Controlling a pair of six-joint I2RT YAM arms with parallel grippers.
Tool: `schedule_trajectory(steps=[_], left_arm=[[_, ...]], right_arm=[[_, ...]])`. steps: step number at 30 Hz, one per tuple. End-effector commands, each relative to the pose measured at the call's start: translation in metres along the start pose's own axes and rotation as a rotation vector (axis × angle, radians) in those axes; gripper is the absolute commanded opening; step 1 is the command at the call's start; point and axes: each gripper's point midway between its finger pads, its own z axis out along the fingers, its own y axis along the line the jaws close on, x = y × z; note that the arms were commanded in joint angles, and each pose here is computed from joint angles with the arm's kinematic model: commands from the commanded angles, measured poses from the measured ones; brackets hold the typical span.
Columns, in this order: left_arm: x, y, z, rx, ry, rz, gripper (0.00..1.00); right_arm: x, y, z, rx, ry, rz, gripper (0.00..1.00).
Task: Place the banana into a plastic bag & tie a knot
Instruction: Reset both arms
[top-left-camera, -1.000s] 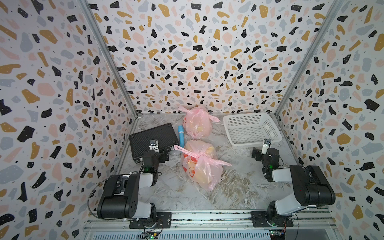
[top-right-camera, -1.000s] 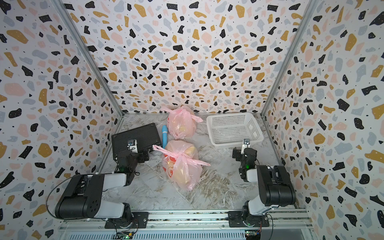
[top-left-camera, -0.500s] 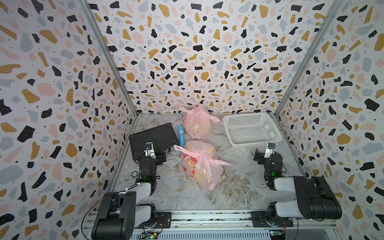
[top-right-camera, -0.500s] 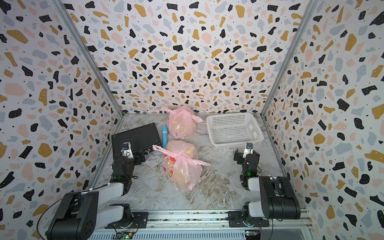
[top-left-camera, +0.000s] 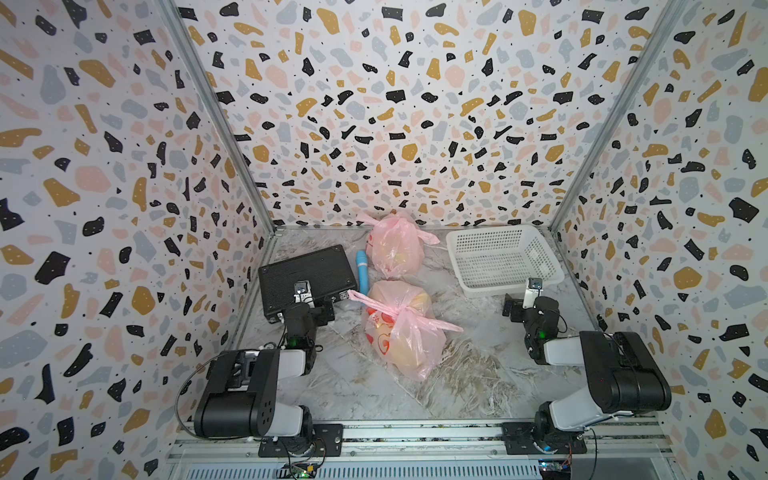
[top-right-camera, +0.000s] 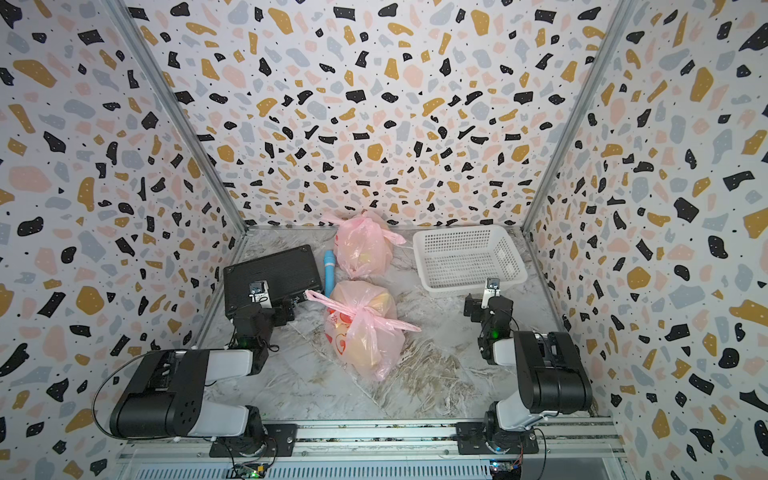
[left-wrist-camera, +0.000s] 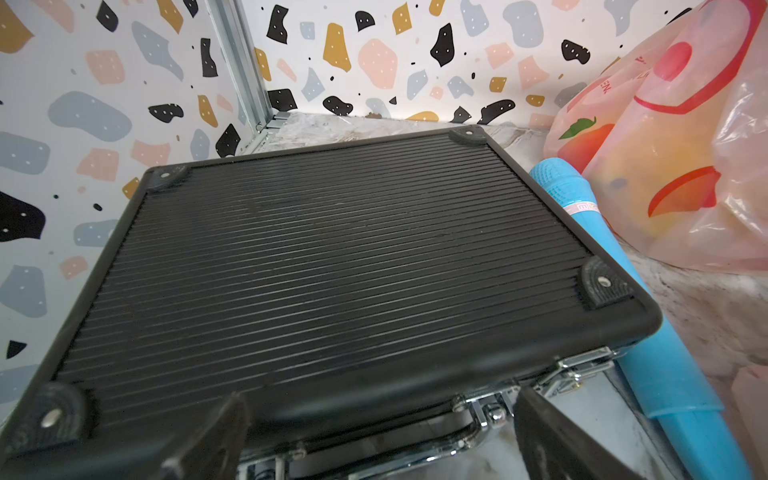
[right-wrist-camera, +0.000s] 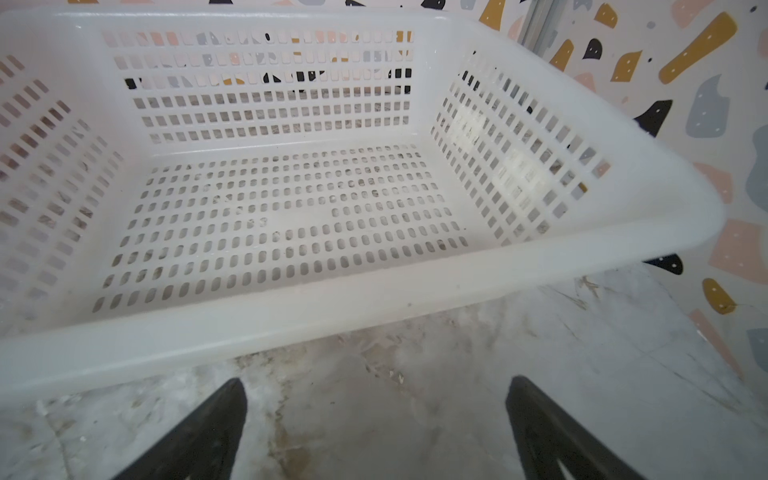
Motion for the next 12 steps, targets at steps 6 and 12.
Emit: schedule_trajectory(steps=[6,12], left_arm=[[-0.0126,-0.0021,0.0015,0.012,-0.038,0.003,0.99],[-0.0126,-0.0026,0.0014,0.013,-0.040,0.002,0.99]], right_arm=[[-0.0048,0.0013,0.0011,-0.009,-0.002,-0.009,1.00],[-0.0046,0.0009,0.0012,-0.007,-0.002,-0.009,1.00]])
